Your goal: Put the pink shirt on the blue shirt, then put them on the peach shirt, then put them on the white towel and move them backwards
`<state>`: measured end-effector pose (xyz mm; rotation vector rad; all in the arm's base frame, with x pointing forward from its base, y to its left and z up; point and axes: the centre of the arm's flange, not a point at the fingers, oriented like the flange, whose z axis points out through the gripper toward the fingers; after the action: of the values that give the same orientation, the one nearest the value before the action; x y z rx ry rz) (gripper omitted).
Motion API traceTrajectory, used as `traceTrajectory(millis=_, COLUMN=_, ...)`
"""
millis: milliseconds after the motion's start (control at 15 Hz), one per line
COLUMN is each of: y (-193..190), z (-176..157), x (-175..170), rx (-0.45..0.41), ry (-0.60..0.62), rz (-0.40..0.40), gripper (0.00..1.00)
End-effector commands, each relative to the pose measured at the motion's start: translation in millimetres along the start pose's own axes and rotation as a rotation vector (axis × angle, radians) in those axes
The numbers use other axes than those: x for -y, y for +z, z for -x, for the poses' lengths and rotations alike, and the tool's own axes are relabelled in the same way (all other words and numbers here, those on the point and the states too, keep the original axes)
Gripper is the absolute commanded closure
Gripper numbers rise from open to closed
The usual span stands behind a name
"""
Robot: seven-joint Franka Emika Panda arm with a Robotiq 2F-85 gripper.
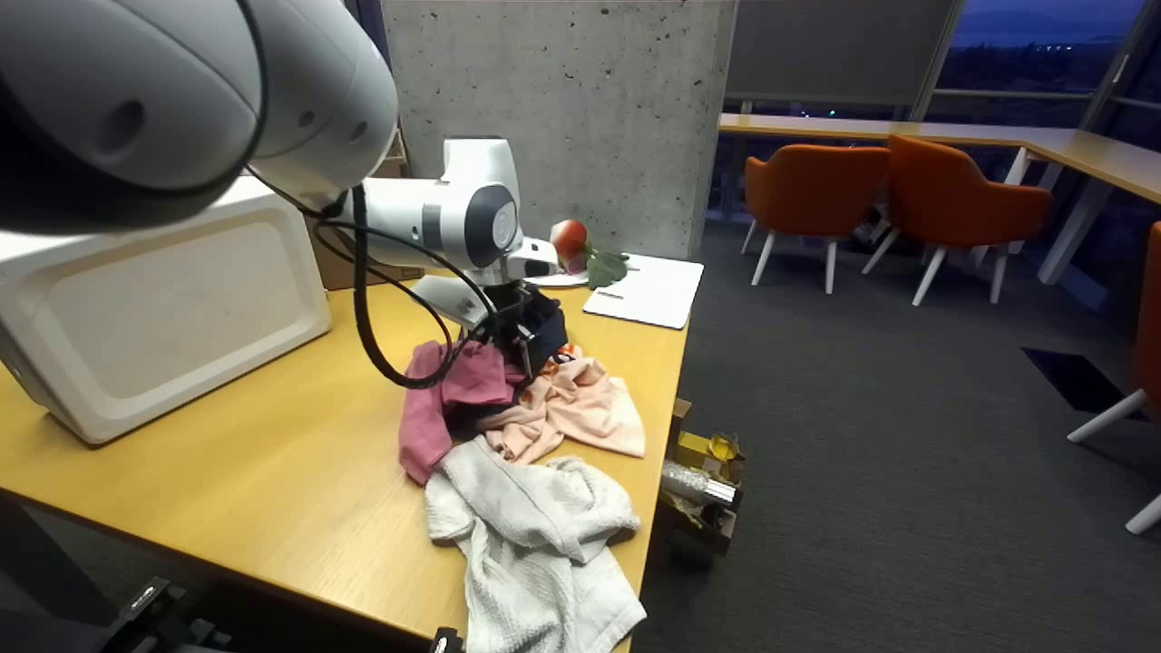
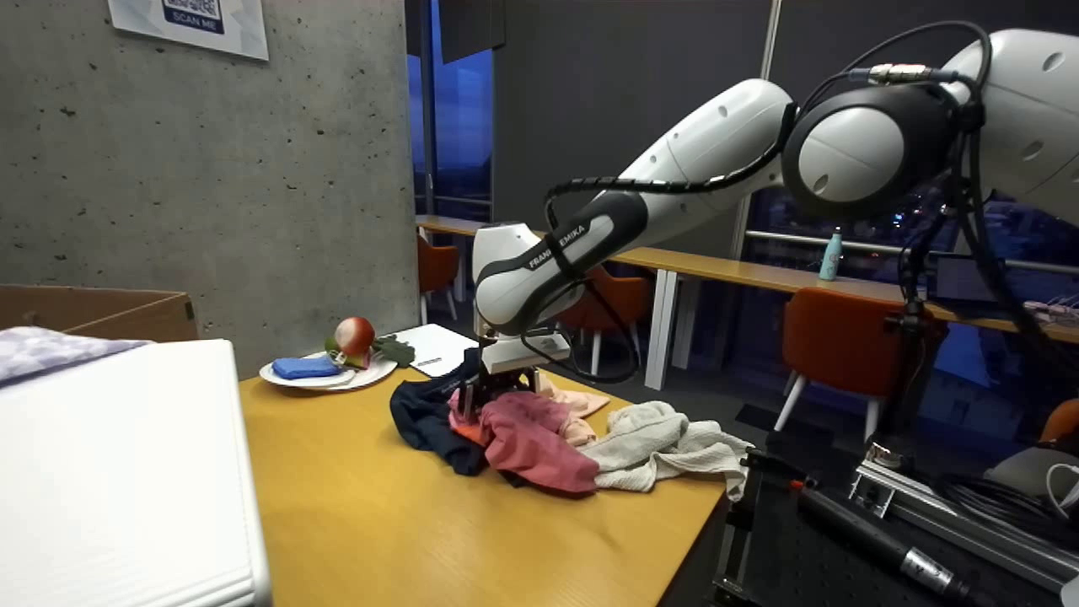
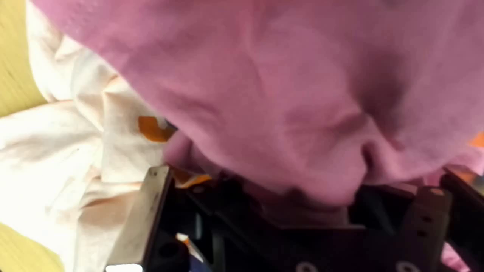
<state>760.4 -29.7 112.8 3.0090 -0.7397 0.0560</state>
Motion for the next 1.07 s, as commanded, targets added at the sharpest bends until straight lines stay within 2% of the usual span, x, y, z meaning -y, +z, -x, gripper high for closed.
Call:
traceTrajectory(millis=0, y=-65.0, z=58.7, x=3.1, rx=0.041, ry=-0.040, rz=-0.079, gripper=0.90)
traceTrajectory(millis=267, y=-86.2, z=98.7, x=35.8, rx=0.111, ry=-0.126, rz=-0.139, gripper=0.90)
traceTrajectory(millis=467, y=-90.5, z=135.7, x=58.8, rx=0.163, ry=-0.191, rz=-0.153, gripper=0.90)
traceTrajectory(millis=667, y=-64.2, z=160.1, x=68.9, rx=0.219, ry=-0.227, rz=-0.144, gripper=0.90)
traceTrajectory(millis=1000, y=-4.2, z=176.0, x=52.6, rx=0.282, ry=-0.230, rz=-0.095, gripper=0.90)
